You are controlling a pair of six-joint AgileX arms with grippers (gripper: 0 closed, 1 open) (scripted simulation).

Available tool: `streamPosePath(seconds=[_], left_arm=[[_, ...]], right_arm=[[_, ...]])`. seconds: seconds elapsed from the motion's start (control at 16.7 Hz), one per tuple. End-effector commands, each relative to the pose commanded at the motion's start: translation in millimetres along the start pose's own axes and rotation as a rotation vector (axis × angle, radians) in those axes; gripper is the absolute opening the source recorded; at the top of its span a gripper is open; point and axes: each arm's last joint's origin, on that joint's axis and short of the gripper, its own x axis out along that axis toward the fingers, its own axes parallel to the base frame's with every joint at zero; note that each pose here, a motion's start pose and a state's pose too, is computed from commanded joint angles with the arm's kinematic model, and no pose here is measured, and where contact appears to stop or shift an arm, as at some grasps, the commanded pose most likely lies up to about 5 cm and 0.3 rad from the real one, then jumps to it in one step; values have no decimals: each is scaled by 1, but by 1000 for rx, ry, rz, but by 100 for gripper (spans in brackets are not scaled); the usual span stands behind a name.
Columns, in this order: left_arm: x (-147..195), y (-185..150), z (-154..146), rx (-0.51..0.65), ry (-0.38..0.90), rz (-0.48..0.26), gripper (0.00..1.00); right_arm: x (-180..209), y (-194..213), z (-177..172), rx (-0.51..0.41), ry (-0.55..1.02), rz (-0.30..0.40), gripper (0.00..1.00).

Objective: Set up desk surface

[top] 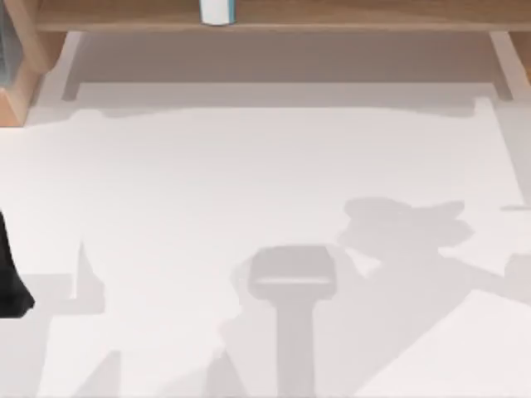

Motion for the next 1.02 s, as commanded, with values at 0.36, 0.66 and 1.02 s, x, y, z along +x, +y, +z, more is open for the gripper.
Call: streamPosePath(seconds=[0.36,0.66,1.02], left_arm=[[0,0,0,0,0,0,100],[0,0,0,0,0,0,100],[0,0,0,0,0,0,100]], right_arm=[[113,-10,48,9,280,-11,100],[191,-2,48,-15,435,8,100],[244,10,35,-36,530,28,100]])
